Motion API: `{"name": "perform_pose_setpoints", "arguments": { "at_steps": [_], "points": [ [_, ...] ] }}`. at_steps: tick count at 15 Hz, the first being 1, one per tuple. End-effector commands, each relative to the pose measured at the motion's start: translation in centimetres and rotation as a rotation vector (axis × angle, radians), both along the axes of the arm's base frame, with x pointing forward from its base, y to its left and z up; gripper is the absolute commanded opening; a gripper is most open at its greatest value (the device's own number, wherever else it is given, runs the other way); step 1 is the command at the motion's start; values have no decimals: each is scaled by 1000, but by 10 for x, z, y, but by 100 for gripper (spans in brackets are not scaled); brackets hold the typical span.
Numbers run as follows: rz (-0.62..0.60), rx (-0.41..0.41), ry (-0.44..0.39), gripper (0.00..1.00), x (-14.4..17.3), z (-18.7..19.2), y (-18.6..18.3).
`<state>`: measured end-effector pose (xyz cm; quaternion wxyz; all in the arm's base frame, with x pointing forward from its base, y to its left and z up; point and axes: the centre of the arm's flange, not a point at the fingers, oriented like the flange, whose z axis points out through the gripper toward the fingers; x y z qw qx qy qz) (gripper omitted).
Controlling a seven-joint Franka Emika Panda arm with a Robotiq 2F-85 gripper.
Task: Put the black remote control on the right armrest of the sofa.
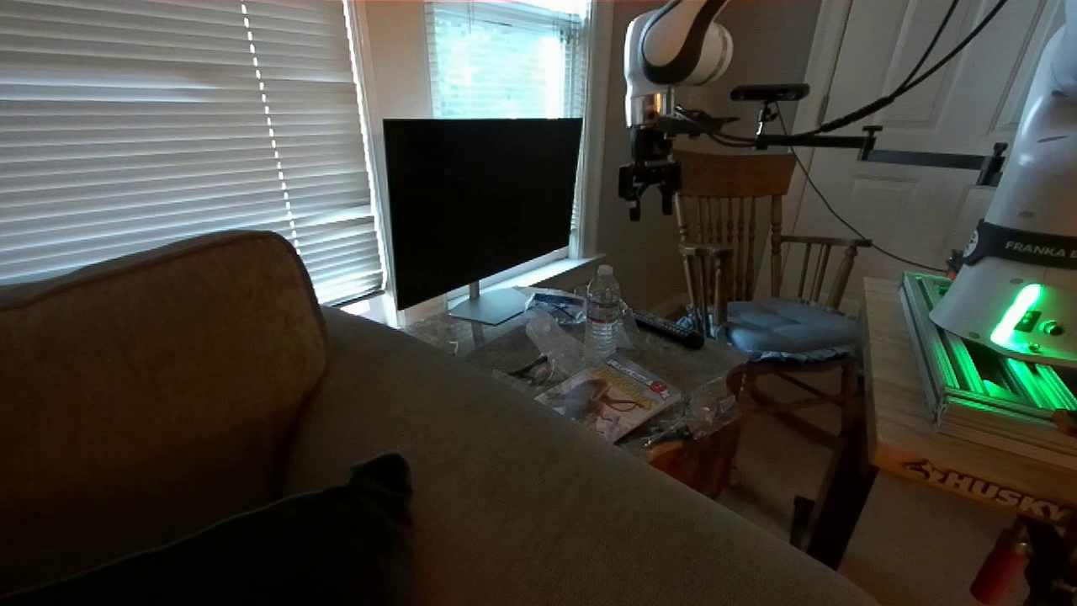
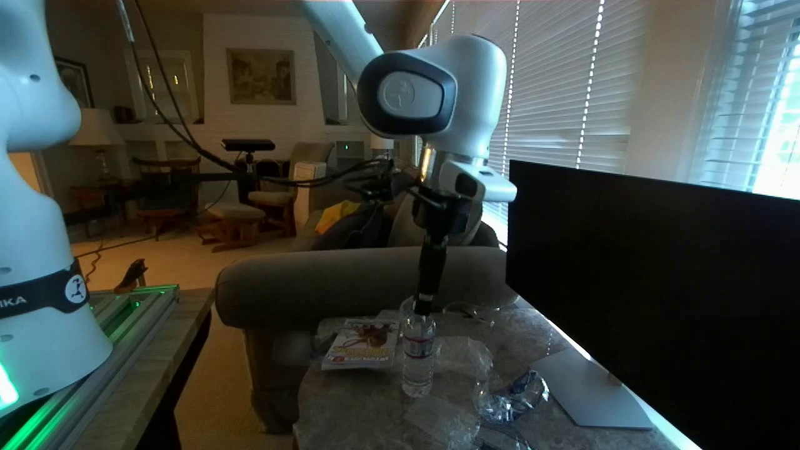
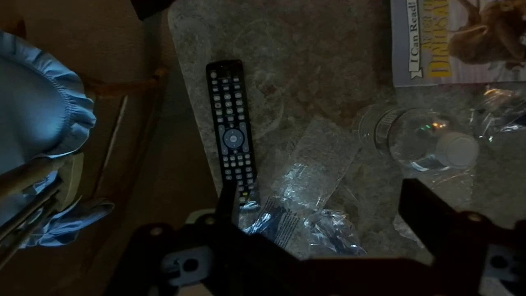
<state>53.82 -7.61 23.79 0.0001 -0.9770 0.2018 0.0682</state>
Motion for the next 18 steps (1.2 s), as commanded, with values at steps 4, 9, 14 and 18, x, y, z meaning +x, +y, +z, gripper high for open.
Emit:
{"name": "perform_pose_setpoints", "arguments": {
  "at_steps": [4, 9, 14, 18],
  "points": [
    [-126, 30, -92, 100, 25, -87, -21],
    [-114, -3, -88, 100, 15, -97, -25],
    [-112, -3, -97, 100, 17, -92, -24],
    [-58, -42, -199, 100, 18, -111, -33]
  ]
}}
